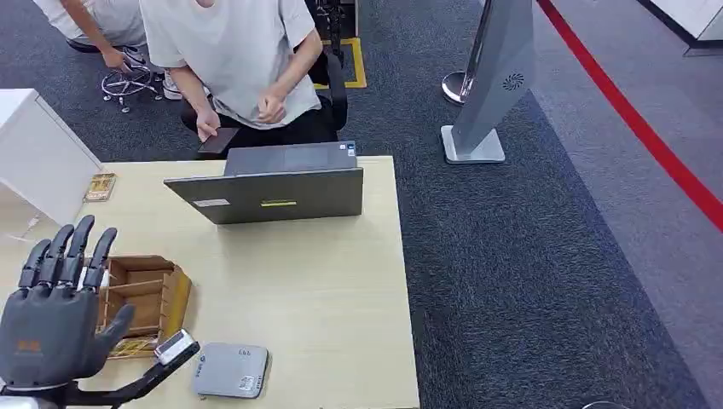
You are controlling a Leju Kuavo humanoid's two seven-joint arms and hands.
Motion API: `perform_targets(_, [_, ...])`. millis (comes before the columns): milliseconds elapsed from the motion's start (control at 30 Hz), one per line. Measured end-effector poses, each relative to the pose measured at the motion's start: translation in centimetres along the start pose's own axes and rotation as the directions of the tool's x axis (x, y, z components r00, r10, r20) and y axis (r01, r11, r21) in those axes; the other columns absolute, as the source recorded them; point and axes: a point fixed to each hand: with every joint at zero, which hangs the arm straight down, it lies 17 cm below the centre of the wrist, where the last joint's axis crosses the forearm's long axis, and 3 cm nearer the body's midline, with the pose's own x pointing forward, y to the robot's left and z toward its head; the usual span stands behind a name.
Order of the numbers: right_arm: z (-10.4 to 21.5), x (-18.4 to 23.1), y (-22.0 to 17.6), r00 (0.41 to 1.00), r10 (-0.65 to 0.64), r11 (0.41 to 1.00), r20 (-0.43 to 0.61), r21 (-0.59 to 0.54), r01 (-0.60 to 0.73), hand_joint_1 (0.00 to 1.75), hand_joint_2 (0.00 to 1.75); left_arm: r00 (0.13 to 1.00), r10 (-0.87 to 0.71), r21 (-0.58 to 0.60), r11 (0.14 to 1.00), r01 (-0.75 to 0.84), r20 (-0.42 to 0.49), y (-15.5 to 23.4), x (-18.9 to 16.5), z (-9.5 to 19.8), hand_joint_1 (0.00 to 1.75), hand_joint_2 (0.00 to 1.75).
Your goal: Pass the card to the sensor for recognition and then transmit it.
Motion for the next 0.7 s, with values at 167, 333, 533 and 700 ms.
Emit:
perform_targets(167, [0.3, 0.2, -0.2, 1.0, -0.013, 1.0, -0.002, -0.011, 0.013, 0.0, 1.75, 0.996, 0.086, -0.035, 0.996, -0.086, -0.006, -0.3, 1.9, 2.9, 0.0, 1.75])
perform_targets(333, [0.3, 0.7, -0.5, 1.0, -0.012, 1.0, 0.002, -0.018, 0.012, 0.0, 1.75, 0.987, 0.127, -0.223, 0.964, -0.146, -0.099, -4.2, 2.0, 6.2, 0.0, 1.75])
perform_targets(533, [0.0, 1.5, -1.1, 1.0, 0.0, 1.0, 0.016, -0.023, 0.0, 0.0, 1.75, 0.974, 0.12, -0.368, 0.912, -0.184, -0.191, -7.8, 1.3, 9.3, 0.0, 1.75])
perform_targets(700, [-0.1, 1.7, -1.5, 1.0, -0.005, 1.0, 0.022, -0.028, 0.006, 0.0, 1.75, 0.974, 0.114, -0.396, 0.899, -0.185, -0.197, -8.6, 1.3, 10.1, 0.0, 1.75])
